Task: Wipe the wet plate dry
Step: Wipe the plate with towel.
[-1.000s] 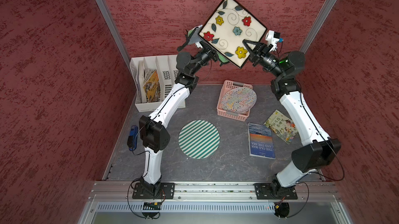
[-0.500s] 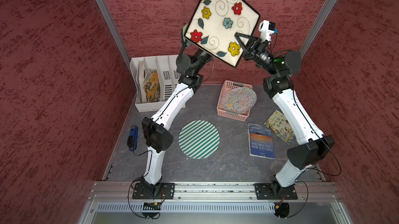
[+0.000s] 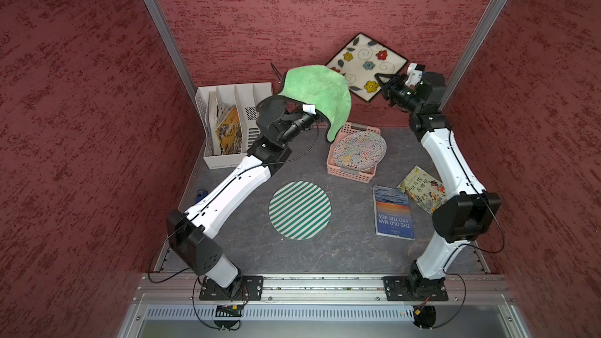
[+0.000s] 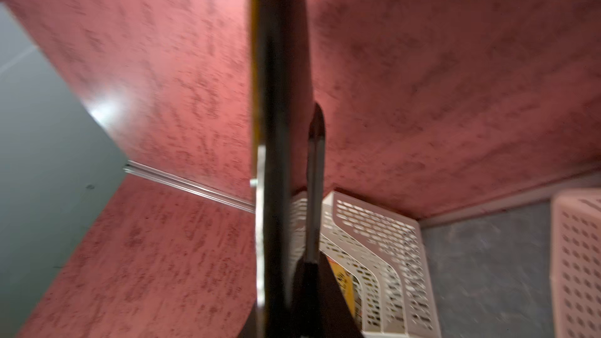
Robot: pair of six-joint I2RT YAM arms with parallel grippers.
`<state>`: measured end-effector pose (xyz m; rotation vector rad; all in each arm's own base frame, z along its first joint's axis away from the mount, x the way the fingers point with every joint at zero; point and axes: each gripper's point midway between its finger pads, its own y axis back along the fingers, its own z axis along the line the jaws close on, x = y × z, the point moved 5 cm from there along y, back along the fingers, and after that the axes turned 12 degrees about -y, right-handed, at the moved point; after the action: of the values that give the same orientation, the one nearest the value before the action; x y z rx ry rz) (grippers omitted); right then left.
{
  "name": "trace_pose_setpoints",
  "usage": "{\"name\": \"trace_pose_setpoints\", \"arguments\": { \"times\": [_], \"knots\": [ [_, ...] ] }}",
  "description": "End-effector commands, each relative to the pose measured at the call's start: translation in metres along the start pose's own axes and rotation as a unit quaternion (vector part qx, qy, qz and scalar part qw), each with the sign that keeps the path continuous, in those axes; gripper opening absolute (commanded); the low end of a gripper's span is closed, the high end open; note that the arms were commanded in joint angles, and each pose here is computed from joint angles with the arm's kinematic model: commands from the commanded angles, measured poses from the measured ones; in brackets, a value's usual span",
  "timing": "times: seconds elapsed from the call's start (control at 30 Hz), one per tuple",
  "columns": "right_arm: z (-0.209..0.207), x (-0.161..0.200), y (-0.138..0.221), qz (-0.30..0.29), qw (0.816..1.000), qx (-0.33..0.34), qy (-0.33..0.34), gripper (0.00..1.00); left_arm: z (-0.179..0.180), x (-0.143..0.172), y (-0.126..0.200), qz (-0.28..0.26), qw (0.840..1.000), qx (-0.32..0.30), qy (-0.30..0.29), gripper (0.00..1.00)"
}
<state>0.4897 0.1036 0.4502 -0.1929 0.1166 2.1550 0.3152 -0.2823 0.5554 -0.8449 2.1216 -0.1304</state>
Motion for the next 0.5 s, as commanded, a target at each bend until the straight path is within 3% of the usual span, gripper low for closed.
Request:
{"name": "trace_pose_setpoints", "arguments": {
  "times": [0.0, 0.2, 0.47],
  "knots": [
    [0.091, 0.045, 0.038, 0.020, 0.987, -0.110, 0.118, 0.00, 0.041, 0.034, 0.002, 0.113, 0.966, -0.168, -0.164, 0.00],
    [0.104, 0.071, 0.045, 0.034, 0.984, -0.122, 0.123, 0.00, 0.062, 0.055, -0.036, 0.168, 0.935, -0.213, -0.230, 0.00],
    [0.149, 0.073, 0.067, 0.024, 0.973, -0.191, 0.123, 0.00, 0.105, 0.078, -0.046, 0.194, 0.915, -0.280, -0.217, 0.00]
  ]
}}
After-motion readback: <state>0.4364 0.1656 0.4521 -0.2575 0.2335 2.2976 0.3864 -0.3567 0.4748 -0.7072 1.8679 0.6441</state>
